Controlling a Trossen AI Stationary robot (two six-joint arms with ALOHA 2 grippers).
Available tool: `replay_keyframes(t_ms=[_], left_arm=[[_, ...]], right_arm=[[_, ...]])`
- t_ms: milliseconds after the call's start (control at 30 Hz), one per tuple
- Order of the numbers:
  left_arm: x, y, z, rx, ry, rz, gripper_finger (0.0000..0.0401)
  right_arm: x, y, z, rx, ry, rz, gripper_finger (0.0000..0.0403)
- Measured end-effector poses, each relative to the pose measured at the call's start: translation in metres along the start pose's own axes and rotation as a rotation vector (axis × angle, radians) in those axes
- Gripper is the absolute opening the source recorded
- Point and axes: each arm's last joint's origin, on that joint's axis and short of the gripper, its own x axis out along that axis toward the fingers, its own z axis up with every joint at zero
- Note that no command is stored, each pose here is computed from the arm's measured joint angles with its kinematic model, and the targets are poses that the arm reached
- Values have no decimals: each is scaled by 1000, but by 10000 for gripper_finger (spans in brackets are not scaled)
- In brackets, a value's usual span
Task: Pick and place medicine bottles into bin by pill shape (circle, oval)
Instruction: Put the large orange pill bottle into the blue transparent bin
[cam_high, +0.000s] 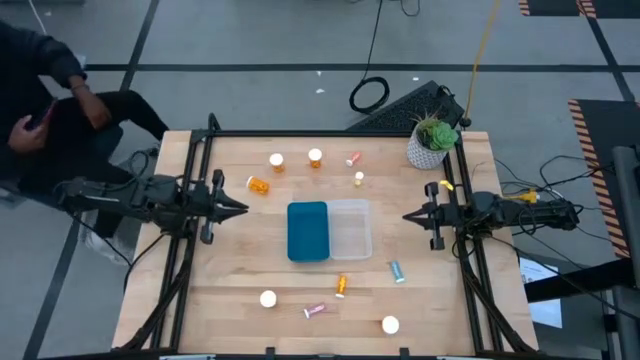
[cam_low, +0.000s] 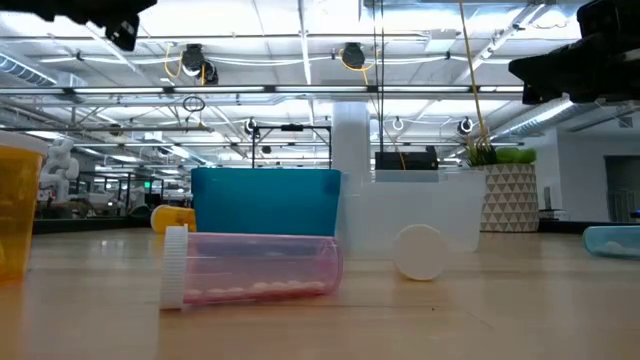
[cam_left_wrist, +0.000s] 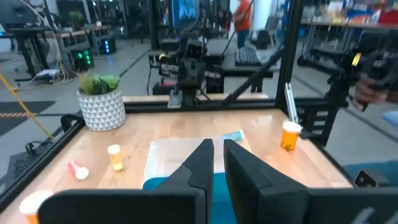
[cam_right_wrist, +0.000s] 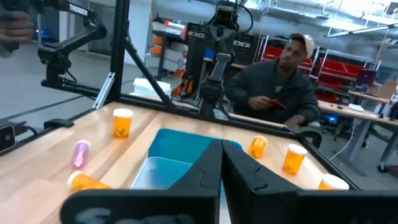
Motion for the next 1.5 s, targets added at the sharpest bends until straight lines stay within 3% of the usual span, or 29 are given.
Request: replay_keyframes(t_ms=[233,433,600,800,967,1100,1500], left_arm=[[30,-1,34,33,104,4,42],[57,-2,61,122,199,2,42],[77,-3,63,155,308,-10,42],[85,-4,62,179,331,-16,42],[93,-2,57,179,364,-22,42],[100,1,52,181,395,-15,42],[104,7,48,171,416,10,42]], right_arm=[[0,0,1,1,-11,-10,0],[0,0,-2,157,18,-6,0],[0,0,-2,301,27,-17,0],[3,0,-5,399,61,-56,0],[5,1,-14,466,187,-75,0],[10,-5,12,487,185,-109,0],[46,-20,79,503,451,-197,0]])
